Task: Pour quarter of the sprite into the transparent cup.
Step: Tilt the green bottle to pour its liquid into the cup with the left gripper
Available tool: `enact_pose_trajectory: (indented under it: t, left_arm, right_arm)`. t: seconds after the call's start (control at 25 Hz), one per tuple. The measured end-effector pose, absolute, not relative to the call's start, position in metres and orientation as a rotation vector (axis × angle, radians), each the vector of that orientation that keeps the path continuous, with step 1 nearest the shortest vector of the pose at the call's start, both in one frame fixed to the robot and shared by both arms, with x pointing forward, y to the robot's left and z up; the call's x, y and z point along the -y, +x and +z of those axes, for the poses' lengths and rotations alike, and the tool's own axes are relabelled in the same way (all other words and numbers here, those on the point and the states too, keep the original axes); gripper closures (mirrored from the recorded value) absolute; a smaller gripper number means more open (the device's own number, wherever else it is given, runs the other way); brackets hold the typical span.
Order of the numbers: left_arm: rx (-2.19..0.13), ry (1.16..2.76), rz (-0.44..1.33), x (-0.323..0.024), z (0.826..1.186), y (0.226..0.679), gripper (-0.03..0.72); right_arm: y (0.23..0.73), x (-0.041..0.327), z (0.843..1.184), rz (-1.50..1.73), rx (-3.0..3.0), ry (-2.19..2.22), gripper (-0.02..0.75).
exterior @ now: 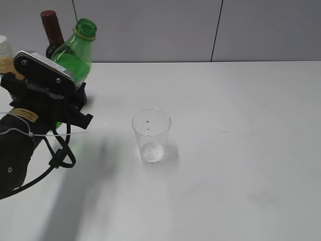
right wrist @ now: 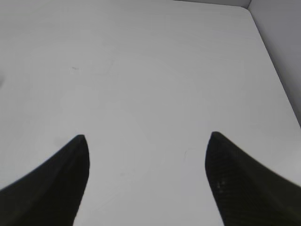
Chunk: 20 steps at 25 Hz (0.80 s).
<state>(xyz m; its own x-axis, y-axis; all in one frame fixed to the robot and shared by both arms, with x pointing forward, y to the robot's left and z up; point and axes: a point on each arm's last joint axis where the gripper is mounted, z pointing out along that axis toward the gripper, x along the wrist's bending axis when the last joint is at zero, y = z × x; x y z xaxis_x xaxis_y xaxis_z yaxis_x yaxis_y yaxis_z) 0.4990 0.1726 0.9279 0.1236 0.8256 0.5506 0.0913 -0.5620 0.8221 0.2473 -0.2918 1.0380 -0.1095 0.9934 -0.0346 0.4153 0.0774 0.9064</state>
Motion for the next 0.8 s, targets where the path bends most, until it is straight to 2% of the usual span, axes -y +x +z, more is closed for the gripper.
enact_pose_trajectory:
  t: [0.4, 0.8]
  left_arm:
    - [-0.655, 1.972, 1.672, -0.1724, 0.9278, 0.4986, 0.223]
    - [-0.502, 2.075, 1.773, -0.1691, 0.9307, 0.5031, 0.225]
  right_arm:
    - [0.2473, 0.2918, 1.038, 1.003, -1.627, 1.425, 0.145]
    - [0.2473, 0.2918, 1.038, 1.003, -1.627, 1.425, 0.145]
